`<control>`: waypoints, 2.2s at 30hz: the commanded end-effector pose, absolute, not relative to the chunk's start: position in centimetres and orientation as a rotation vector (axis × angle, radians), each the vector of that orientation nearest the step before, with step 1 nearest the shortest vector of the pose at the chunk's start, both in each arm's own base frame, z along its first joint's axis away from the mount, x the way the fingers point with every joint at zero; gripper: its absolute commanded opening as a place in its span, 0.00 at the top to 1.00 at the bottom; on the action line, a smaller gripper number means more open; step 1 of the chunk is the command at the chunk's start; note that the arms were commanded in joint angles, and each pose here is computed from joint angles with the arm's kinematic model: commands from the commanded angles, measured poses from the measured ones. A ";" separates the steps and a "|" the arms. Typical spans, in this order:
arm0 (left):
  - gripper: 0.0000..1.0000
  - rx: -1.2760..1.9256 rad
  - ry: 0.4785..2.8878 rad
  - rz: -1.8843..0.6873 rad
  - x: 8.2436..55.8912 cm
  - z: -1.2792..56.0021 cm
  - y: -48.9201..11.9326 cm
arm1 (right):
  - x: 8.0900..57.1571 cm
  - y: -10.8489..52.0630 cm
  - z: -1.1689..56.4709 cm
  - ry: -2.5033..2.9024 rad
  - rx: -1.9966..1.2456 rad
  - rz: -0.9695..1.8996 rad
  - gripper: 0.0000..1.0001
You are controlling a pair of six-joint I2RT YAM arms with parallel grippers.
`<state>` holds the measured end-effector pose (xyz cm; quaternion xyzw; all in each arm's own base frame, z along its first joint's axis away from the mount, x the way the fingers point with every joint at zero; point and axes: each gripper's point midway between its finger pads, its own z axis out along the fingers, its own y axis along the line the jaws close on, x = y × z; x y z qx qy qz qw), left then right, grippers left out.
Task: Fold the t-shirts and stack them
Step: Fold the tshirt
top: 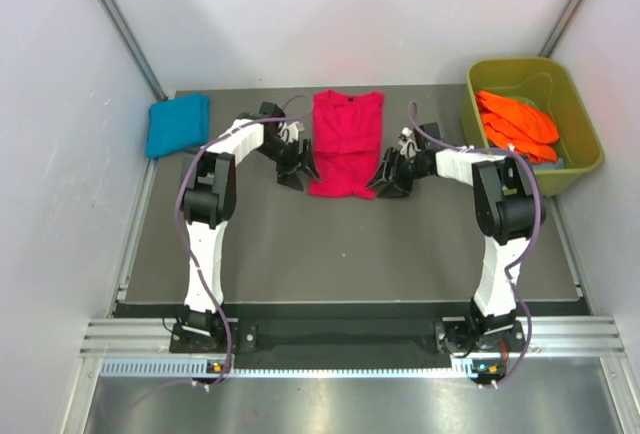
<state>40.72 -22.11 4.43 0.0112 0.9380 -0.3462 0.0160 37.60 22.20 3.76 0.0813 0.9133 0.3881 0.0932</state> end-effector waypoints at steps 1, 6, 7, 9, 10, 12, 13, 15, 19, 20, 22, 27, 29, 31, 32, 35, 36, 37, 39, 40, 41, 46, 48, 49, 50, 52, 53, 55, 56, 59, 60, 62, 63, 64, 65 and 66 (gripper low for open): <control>0.29 0.026 2.909 -1.127 40.7 3.8 -22.8 | 37.7 23.4 3.1 2.718 0.213 1.151 0.47; 0.33 0.010 2.925 -1.162 40.2 3.6 -23.0 | 37.0 23.8 2.8 2.744 0.208 1.146 0.48; 0.35 0.007 2.930 -1.167 40.1 3.5 -23.0 | 37.0 23.9 2.8 2.744 0.203 1.147 0.49; 0.37 0.001 2.934 -1.188 39.9 3.5 -23.1 | 36.8 24.0 2.7 2.745 0.203 1.149 0.51; 0.41 -0.004 2.938 -1.195 39.7 3.3 -23.2 | 36.6 24.2 2.6 2.747 0.205 1.155 0.55; 0.47 -0.016 2.945 -1.207 39.5 3.1 -23.2 | 36.5 24.6 2.6 2.744 0.194 1.170 0.72; 0.53 -0.017 2.947 -1.223 39.3 3.2 -23.3 | 36.5 24.9 2.7 2.742 0.183 1.173 0.77; 0.62 -0.016 2.953 -1.239 39.0 3.2 -23.3 | 36.7 25.1 3.0 2.733 0.171 1.176 0.88; 0.84 -0.016 2.946 -1.265 38.7 3.7 -23.5 | 37.1 24.9 3.6 2.710 0.150 1.160 0.98; 0.88 -0.017 2.944 -1.270 38.6 3.8 -23.5 | 37.1 24.8 3.8 2.708 0.148 1.158 0.98; 1.00 -0.010 2.929 -1.274 38.7 4.5 -23.5 | 37.0 24.5 4.3 2.698 0.150 1.149 1.00; 1.00 0.047 2.879 -1.271 38.9 6.8 -23.3 | 36.8 23.3 6.7 2.647 0.133 1.143 1.00; 1.00 0.083 2.847 -1.267 38.9 8.3 -23.2 | 36.9 22.6 8.3 2.608 0.117 1.135 1.00; 1.00 0.110 2.818 -1.257 38.9 9.7 -23.2 | 36.7 21.8 9.7 2.581 0.111 1.128 1.00; 1.00 0.126 2.807 -1.250 38.8 10.2 -23.1 | 36.3 21.6 10.0 2.576 0.103 1.126 1.00; 1.00 0.165 2.765 -1.226 38.6 12.0 -22.8 | 35.5 20.9 11.4 2.546 0.086 1.119 1.00; 1.00 0.174 2.754 -1.226 38.5 12.4 -22.8 | 35.2 20.9 11.8 2.535 0.079 1.124 1.00; 1.00 0.195 2.729 -1.206 38.4 13.4 -22.8 | 35.0 20.8 12.7 2.512 0.066 1.123 1.00; 1.00 0.223 2.705 -1.192 38.2 14.4 -22.8 | 34.4 20.6 13.4 2.489 0.055 1.123 1.00; 1.00 0.245 2.678 -1.183 38.0 15.6 -22.8 | 34.2 20.6 13.7 2.484 0.052 1.120 1.00; 1.00 0.261 2.663 -1.167 37.9 16.1 -22.7 | 33.9 20.5 13.9 2.479 0.046 1.119 1.00; 1.00 0.339 2.574 -1.121 36.4 19.9 -22.7 | 33.2 20.1 17.0 2.398 -0.014 1.097 1.00; 1.00 0.354 2.570 -1.089 35.8 20.2 -22.5 | 32.9 19.9 18.3 2.360 -0.036 1.084 1.00; 1.00 0.361 2.544 -1.068 35.6 21.0 -22.3 | 32.7 19.8 18.4 2.355 -0.036 1.079 1.00; 1.00 0.363 2.538 -1.054 35.4 21.1 -22.1 | 32.3 19.4 18.0 2.366 -0.025 1.070 1.00; 1.00 0.376 2.537 -1.047 34.5 21.4 -21.7 | 31.6 19.0 18.1 2.363 -0.019 1.058 1.00; 1.00 0.381 2.540 -1.059 34.0 21.5 -21.8 | 31.1 18.9 17.6 2.375 -0.012 1.054 1.00; 1.00 0.376 2.551 -1.063 32.8 21.4 -21.5 | 30.8 18.5 18.1 2.358 -0.012 1.042 1.00; 1.00 0.366 2.567 -1.066 32.3 21.2 -21.3 | 30.4 18.4 17.9 2.369 -0.013 1.037 1.00; 1.00 0.352 2.599 -1.074 30.3 20.4 -20.8 | 29.3 18.2 17.7 2.386 -0.040 1.033 1.00; 1.00 0.346 2.612 -1.078 29.6 19.9 -20.6 | 29.2 18.1 17.7 2.379 -0.040 1.026 1.00; 1.00 0.339 2.620 -1.075 29.2 19.7 -20.5 | 29.3 18.0 17.7 2.367 -0.038 1.023 1.00; 1.00 0.339 2.618 -1.071 29.2 19.7 -20.5 | 29.5 18.1 17.7 2.364 -0.033 1.020 1.00; 1.00 0.341 2.618 -1.061 29.4 19.7 -20.4 | 29.8 18.1 17.7 2.359 -0.032 1.018 1.00; 1.00 0.339 2.620 -1.056 29.6 19.6 -20.4 | 30.3 18.2 18.2 2.340 -0.040 1.018 1.00; 1.00 0.335 2.623 -1.054 30.1 19.5 -20.5 | 30.9 18.2 17.9 2.347 -0.033 1.012 1.00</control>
